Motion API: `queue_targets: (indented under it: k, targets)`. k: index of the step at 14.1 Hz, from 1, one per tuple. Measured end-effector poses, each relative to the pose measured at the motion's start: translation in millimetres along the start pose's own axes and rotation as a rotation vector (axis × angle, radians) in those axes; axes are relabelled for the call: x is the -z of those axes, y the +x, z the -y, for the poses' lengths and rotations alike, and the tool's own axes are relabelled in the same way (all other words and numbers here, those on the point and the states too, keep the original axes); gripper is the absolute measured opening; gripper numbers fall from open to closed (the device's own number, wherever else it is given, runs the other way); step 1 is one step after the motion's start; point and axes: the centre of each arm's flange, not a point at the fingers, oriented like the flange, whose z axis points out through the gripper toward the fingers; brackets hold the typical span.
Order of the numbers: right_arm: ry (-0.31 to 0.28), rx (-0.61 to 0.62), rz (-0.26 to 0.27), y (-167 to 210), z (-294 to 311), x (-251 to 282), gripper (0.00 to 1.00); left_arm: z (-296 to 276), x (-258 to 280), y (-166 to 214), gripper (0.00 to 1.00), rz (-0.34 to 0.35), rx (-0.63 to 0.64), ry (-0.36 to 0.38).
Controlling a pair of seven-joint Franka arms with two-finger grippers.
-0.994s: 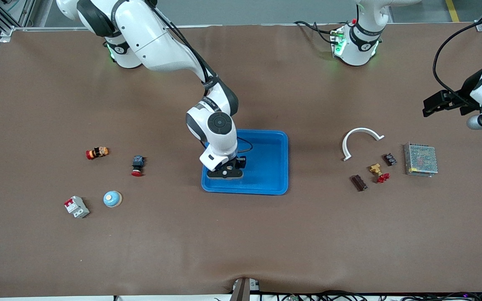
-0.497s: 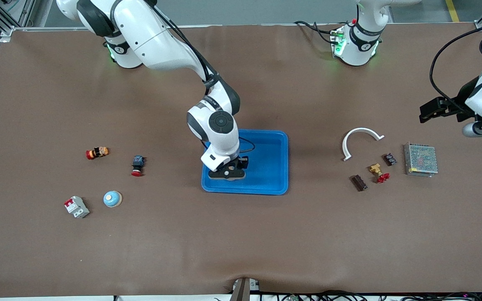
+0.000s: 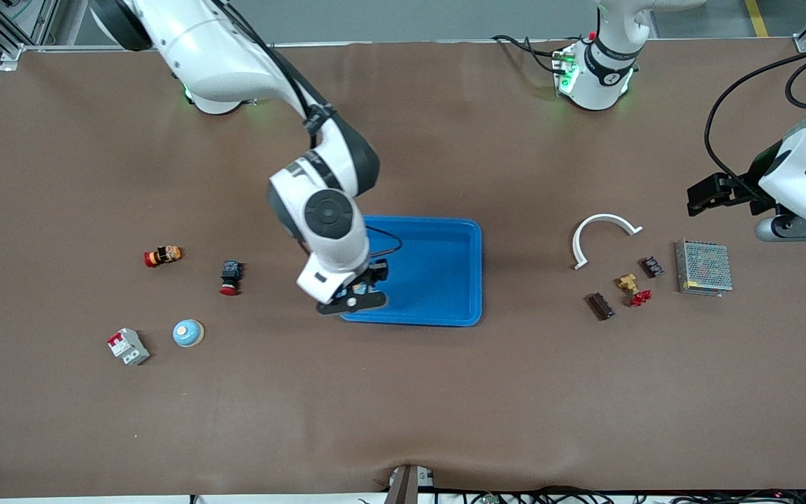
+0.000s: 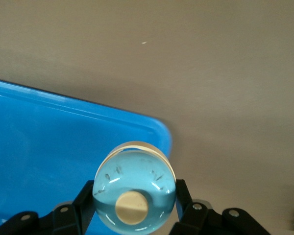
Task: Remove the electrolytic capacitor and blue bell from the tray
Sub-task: 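Carry the bell beside the first bell and release it with the right gripper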
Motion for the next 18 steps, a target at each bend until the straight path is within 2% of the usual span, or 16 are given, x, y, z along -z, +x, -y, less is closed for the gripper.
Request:
queue_targets:
  k: [2,4,5,7,9,11,14,18]
  targets:
    - [-0.006,0.069,0.029,3.9,-39.7,17.3,0.69,-9.2,-5.9,-1.2,1.0,0.026,-0.017,0.002]
    - [-0.007,0.126,0.046,4.0,-70.4,17.8,0.69,-27.9,-58.4,2.9,1.0,0.164,-0.05,0.018]
    - [-0.007,0.153,0.055,3.7,-84.0,12.4,0.69,-36.8,-91.5,16.7,1.0,0.196,-0.062,0.026]
    - [-0.002,0.196,0.05,4.4,-107.5,-4.3,0.69,-44.0,-115.4,52.2,1.0,0.14,-0.054,0.019]
    - [0.004,0.235,0.023,1.4,-125.1,-24.7,0.69,-29.4,-85.2,65.9,1.0,0.063,-0.027,0.005]
    - [0.008,0.281,-0.007,-1.8,-143.6,-44.4,0.69,-10.2,-46.0,61.2,1.0,0.001,-0.003,-0.002]
    - [0.005,0.373,-0.059,-0.4,-187.9,-61.9,0.69,-11.7,-19.5,49.9,1.0,-0.038,-0.008,-0.004]
    - [0.001,0.423,-0.078,-2.0,-230.2,-78.5,0.69,-18.1,-15.7,47.5,1.0,-0.044,-0.019,-0.005]
